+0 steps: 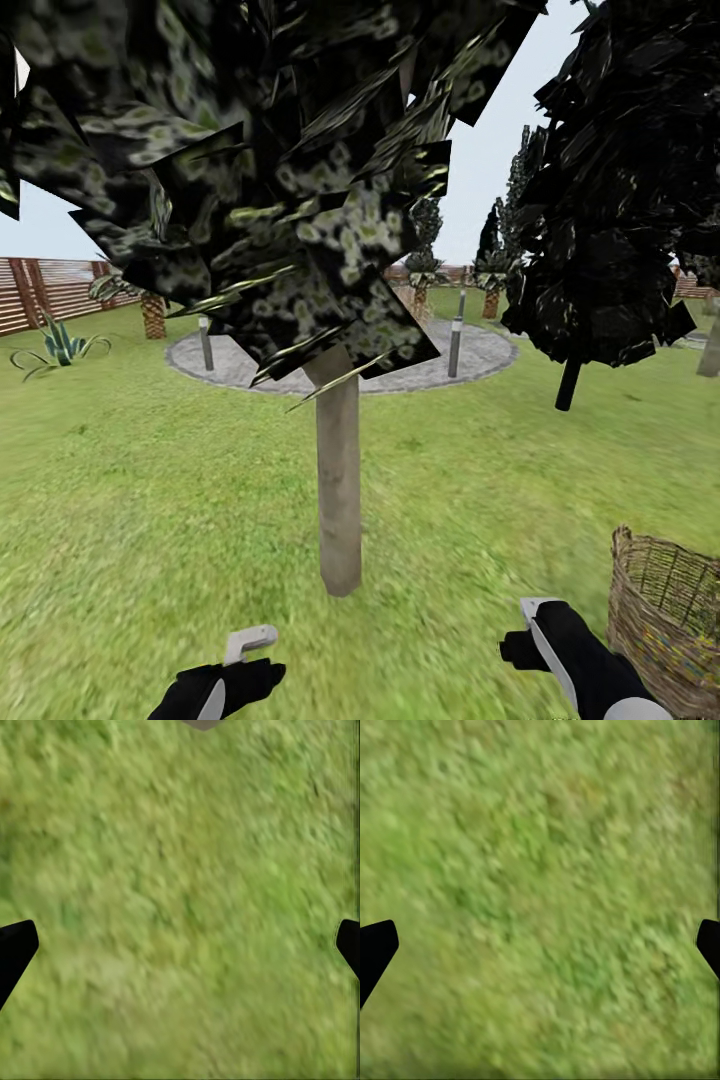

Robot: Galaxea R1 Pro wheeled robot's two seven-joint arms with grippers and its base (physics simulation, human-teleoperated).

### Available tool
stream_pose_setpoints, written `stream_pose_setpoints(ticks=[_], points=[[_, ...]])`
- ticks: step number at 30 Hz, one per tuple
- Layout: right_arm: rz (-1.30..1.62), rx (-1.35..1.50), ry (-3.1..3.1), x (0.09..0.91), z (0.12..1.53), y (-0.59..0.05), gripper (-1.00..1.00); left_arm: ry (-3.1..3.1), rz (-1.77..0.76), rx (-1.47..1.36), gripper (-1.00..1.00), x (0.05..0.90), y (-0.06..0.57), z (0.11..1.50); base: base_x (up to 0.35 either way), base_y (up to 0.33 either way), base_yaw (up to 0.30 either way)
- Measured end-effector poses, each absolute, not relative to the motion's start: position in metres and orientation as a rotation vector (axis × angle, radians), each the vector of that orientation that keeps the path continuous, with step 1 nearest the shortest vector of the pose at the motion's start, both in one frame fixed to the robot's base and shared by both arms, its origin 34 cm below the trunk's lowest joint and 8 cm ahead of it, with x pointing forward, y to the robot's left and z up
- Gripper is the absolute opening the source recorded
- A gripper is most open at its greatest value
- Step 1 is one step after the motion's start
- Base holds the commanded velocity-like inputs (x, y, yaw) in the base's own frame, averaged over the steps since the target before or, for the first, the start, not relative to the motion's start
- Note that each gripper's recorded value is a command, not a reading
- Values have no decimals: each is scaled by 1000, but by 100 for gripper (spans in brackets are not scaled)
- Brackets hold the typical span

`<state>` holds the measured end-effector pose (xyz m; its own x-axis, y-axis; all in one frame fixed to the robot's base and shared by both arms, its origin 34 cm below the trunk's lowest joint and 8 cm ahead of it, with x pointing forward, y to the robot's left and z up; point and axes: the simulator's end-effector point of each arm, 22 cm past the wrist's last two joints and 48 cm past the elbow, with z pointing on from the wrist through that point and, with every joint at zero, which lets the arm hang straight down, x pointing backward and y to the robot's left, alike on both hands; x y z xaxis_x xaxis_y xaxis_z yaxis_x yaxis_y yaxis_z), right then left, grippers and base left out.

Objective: Take the three Easter eggs out of the wicker basket on the lawn in the garden, then place them on the lawn next to a single tree (choose any tree) so that all three eggs are next to the same tree and none are left in the basket.

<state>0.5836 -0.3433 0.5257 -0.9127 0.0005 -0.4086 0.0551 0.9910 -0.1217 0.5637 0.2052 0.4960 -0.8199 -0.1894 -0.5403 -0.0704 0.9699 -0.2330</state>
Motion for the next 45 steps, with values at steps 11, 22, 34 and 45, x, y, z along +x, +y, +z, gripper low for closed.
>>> stream_pose_setpoints(ticks=[11,22,34,45], points=[[-180,38,2702,589,554,-342,100,2546,-281,-183,100,560,200,514,0,0,-192],[-183,37,2698,593,578,-342,100,2521,-291,-197,100,566,198,538,0,-20,-39],[-186,30,2697,596,601,-340,100,2500,-285,-186,100,572,193,563,0,-286,0],[-185,27,2698,598,621,-339,100,2501,-284,-183,100,574,193,583,0,-307,0]])
